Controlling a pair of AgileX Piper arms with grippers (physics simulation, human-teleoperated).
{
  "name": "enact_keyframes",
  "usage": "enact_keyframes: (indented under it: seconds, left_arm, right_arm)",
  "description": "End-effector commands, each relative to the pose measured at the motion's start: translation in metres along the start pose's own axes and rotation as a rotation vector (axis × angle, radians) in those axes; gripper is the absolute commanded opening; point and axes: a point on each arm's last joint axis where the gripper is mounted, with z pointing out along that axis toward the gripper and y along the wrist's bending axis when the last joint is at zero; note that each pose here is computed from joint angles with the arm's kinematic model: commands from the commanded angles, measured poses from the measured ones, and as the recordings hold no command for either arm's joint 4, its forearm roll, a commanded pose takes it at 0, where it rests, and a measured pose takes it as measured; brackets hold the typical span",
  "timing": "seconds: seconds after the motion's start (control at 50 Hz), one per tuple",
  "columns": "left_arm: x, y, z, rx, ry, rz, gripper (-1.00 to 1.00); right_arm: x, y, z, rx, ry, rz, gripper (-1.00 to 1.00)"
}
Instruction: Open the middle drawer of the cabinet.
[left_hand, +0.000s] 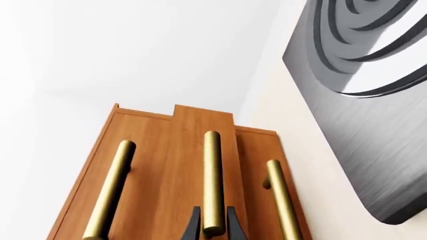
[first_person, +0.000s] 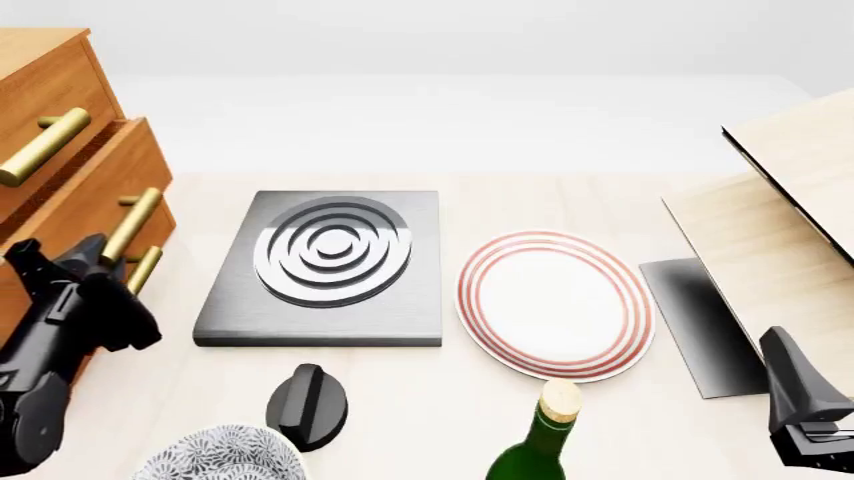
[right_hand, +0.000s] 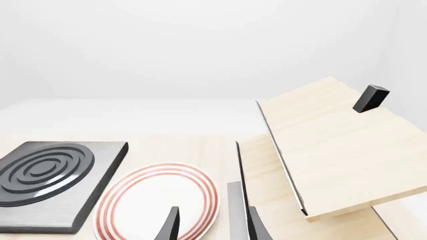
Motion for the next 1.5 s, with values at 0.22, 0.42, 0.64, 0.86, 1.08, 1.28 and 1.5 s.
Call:
enact_keyframes:
  seconds: [0.22,0.42,0.64,0.86,1.08,1.28,1.5]
  left_arm:
    - [-0.016,-0.003,-0.002,0.015,-0.074,0.026,-1.0]
    - [-0.018,-0.004,-0.004,0.017,-0.082,0.033,-1.0]
    - [-0.022,-0.004,-0.005,0.016,-0.101,0.044,-1.0]
    - [-0.027,-0.005,-0.008,0.021,-0.127,0.05,-1.0]
    - [-0.031,-0.006,-0.01,0.025,-0.144,0.051,-1.0]
    - [-0.034,-0.007,-0.011,0.033,-0.16,0.051,-1.0]
    - [-0.036,-0.009,-0.008,0.038,-0.166,0.05,-1.0]
  right_arm:
    - [0.001,0.0,0.0,0.004,-0.004,-0.001,1.0]
    - [0.001,0.0,0.0,0.004,-0.004,-0.001,1.0]
    - [0.001,0.0,0.0,0.004,-0.004,-0.002,1.0]
    - [0.001,0.0,0.0,0.004,-0.004,-0.001,1.0]
    - [0.001,0.0,0.0,0.004,-0.004,-0.001,1.0]
    - [0.001,0.0,0.0,0.004,-0.004,-0.001,1.0]
    - [0.001,0.0,0.0,0.004,-0.004,-0.001,1.0]
